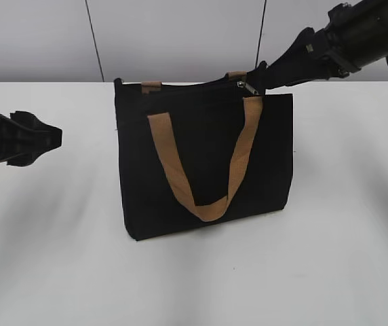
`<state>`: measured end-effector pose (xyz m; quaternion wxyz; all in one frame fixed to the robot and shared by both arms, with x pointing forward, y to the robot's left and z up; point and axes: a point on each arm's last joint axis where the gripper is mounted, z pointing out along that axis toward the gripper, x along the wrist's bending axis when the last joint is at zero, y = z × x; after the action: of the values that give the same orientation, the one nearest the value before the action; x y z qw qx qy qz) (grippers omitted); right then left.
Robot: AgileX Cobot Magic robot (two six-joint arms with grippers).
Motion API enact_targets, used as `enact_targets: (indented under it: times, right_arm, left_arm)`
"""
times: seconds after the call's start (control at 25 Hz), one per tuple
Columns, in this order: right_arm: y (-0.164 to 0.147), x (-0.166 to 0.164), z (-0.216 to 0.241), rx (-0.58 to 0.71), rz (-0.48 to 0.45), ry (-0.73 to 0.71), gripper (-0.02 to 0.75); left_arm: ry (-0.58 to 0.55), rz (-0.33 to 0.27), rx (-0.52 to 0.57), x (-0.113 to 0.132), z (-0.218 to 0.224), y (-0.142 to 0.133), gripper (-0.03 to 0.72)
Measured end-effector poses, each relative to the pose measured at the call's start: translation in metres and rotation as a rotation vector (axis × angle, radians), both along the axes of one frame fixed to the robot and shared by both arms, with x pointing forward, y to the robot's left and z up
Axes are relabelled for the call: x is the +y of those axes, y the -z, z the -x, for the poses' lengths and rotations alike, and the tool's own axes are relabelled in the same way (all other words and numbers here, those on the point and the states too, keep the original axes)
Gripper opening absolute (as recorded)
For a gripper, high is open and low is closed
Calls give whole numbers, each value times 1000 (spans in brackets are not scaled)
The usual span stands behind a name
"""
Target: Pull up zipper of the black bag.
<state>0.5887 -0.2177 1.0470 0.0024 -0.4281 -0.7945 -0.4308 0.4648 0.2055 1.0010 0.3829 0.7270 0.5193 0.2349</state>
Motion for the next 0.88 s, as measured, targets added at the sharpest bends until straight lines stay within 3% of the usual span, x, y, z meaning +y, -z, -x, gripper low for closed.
enact_targets:
  times: [0.16,0.44,0.68,0.88]
  right_arm:
    - [3,18,8,12,62,-68,456]
    - [-10,41,31,14,188,-108,457]
    - [-44,44,62,-9,234,-104,457]
    - [-75,61,98,-44,202,-116,457]
  left_arm:
    - [-37,26,76,4,11,-5,409]
    - [-43,9,166,14,37,-18,411]
    - [-40,-3,207,24,62,-31,411]
    - [-32,-17,211,34,84,-43,411]
